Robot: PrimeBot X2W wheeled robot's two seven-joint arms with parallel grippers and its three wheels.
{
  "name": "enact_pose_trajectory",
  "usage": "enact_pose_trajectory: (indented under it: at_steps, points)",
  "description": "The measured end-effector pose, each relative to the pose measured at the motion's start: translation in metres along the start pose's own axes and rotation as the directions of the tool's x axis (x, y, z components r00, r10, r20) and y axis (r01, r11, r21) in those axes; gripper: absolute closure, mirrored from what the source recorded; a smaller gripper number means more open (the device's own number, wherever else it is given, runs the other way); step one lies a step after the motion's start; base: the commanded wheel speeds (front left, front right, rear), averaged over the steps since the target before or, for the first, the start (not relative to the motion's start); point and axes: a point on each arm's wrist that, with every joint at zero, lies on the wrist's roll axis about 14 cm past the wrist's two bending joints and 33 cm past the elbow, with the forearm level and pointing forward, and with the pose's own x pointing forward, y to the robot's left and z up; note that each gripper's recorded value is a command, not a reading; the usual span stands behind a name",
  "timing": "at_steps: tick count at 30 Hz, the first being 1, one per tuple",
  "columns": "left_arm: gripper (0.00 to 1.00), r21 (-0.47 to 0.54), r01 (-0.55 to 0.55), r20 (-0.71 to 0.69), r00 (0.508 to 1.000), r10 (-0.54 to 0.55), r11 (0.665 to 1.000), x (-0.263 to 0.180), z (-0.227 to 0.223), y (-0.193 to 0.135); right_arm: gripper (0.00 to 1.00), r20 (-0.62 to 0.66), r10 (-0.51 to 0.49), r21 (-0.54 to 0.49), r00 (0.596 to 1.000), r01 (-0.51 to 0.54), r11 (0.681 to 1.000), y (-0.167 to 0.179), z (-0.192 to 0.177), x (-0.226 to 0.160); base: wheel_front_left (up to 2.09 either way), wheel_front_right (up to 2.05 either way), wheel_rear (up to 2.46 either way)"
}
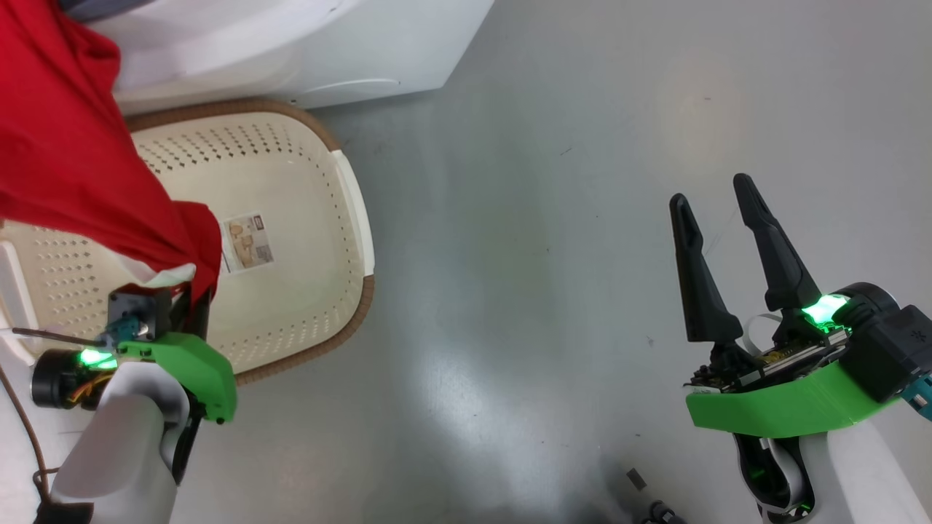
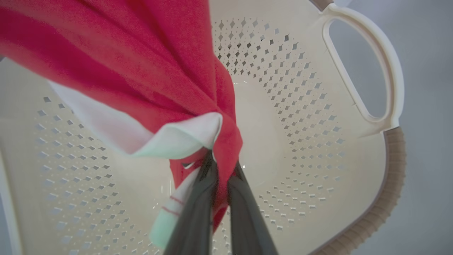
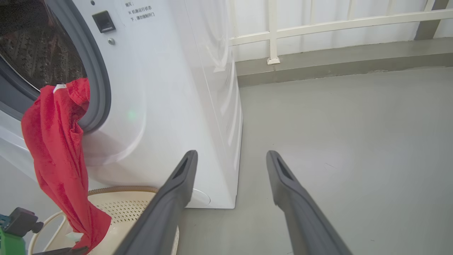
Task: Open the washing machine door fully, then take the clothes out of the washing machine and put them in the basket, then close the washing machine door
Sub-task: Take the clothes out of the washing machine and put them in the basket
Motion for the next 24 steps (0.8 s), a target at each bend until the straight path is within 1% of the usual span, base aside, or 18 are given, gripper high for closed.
enact_pose_trajectory:
  at_steps: [5, 16, 17, 18, 19, 20, 21, 24]
  points:
    - [1.00, -0.003, 0.006, -0.029, 1.000, -0.006, 1.000, 0.001, -0.011, -0.001, 0.00, -0.011, 0.000, 0.000, 1.000, 0.000, 1.000, 0.000, -0.005, 0.001, 0.00, 0.00, 0.00]
    - [1.00, -0.010, -0.001, -0.035, 0.999, 0.001, 1.000, 0.006, -0.014, 0.001, 0.00, -0.007, 0.003, -0.004, 1.000, -0.003, 1.000, -0.001, -0.006, 0.007, 0.00, 0.00, 0.00]
    - [0.91, -0.011, -0.003, -0.037, 0.999, 0.002, 1.000, 0.007, -0.015, 0.001, 0.00, -0.008, 0.003, -0.004, 1.000, -0.003, 1.000, -0.001, -0.006, 0.007, 0.00, 0.00, 0.00]
    - [0.73, -0.011, -0.004, -0.036, 0.999, 0.004, 1.000, 0.008, -0.014, 0.002, 0.00, -0.009, 0.002, -0.003, 1.000, -0.002, 1.000, -0.001, -0.006, 0.007, 0.00, 0.00, 0.00]
    - [0.68, -0.013, -0.005, -0.033, 0.999, 0.005, 1.000, 0.009, -0.012, 0.002, 0.00, -0.010, 0.002, -0.003, 1.000, -0.002, 1.000, -0.001, -0.007, 0.007, 0.00, 0.00, 0.00]
    - [0.19, -0.014, -0.005, -0.032, 0.999, 0.005, 1.000, 0.009, -0.012, 0.002, 0.00, -0.011, 0.001, -0.003, 1.000, -0.001, 1.000, -0.002, -0.007, 0.007, 0.00, 0.00, 0.00]
    - [0.00, -0.016, -0.006, -0.034, 0.999, 0.006, 1.000, 0.010, -0.012, 0.002, 0.00, -0.011, 0.001, -0.003, 1.000, -0.001, 1.000, -0.002, -0.007, 0.007, 0.00, 0.00, 0.00]
    - [0.00, -0.020, -0.010, -0.040, 0.999, 0.009, 1.000, 0.010, -0.015, 0.003, 0.00, -0.012, -0.001, 0.003, 1.000, 0.001, 1.000, -0.002, -0.008, 0.007, 0.00, 0.00, 0.00]
